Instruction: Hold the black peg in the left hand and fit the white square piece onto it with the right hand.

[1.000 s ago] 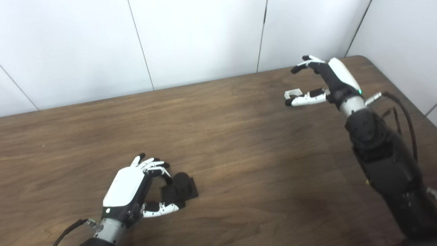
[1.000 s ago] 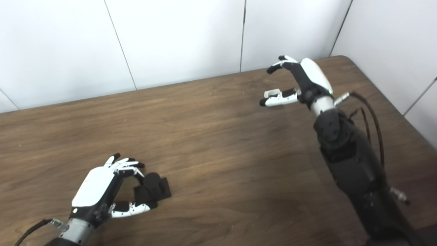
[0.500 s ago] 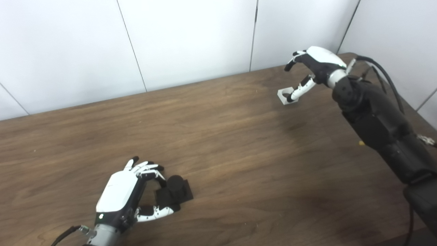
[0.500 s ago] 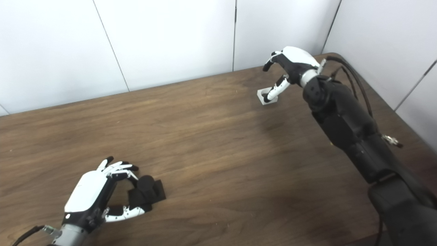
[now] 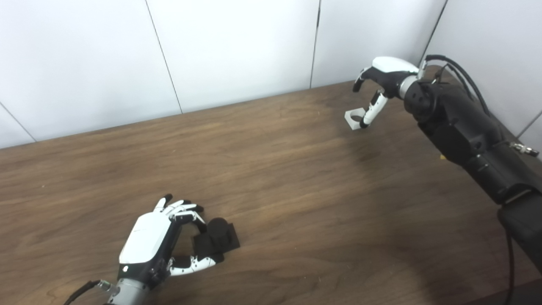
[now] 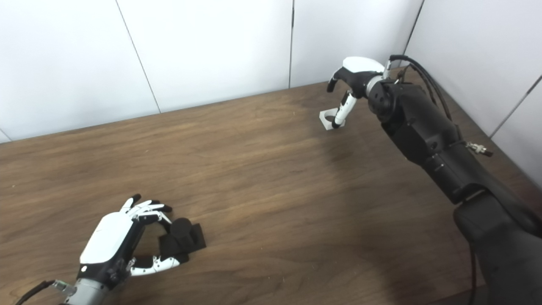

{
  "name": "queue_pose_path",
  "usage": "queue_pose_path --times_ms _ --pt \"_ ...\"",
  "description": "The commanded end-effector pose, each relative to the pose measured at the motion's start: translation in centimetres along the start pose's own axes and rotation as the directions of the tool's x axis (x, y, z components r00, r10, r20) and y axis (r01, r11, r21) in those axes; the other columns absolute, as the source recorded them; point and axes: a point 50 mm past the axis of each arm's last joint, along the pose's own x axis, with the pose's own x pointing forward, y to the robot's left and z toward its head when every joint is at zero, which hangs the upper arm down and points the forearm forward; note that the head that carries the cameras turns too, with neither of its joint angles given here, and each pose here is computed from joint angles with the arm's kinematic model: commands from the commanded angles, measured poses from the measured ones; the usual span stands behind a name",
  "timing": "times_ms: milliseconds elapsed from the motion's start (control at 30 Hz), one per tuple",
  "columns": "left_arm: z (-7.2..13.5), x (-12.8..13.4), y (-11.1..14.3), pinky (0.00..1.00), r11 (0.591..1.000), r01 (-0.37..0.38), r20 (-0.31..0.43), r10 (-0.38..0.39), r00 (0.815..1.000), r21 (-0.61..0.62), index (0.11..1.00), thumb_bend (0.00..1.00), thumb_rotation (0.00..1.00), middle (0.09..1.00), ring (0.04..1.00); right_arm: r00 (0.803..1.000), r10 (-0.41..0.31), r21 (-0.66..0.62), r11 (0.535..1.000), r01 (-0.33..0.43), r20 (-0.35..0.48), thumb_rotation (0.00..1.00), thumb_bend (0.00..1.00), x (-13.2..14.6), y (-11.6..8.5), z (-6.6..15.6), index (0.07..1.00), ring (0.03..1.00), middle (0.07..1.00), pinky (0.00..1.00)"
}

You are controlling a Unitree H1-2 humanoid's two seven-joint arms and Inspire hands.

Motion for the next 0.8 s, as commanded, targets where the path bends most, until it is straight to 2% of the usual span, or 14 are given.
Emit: queue_pose_path --times_ms 0,400,767 --pt "-0.2 -0.5 -0.4 1.0 0.999 0.046 -0.013 -0.046 0.999 0.025 0.486 0.52 0.05 0.768 0.868 0.996 -0.093 -0.029 0.995 0.093 -0.001 0.15 0.92 0.0 -3.7 0.5 0.722 1.0 0.937 1.0" --pt "-0.2 -0.7 -0.4 1.0 0.998 0.048 -0.02 -0.048 0.999 0.032 0.486 0.52 0.05 0.771 0.871 0.998 -0.053 -0.09 0.995 0.05 -0.036 0.17 0.9 1.0 -2.6 1.5 0.716 0.998 0.925 1.0" --pt "0.0 -0.9 -0.5 1.0 0.998 0.056 -0.02 -0.056 0.998 0.034 0.486 0.52 0.05 0.768 0.866 0.998 -0.046 -0.084 0.996 0.043 -0.032 0.17 0.89 1.4 -1.8 1.7 0.717 0.992 0.919 1.0"
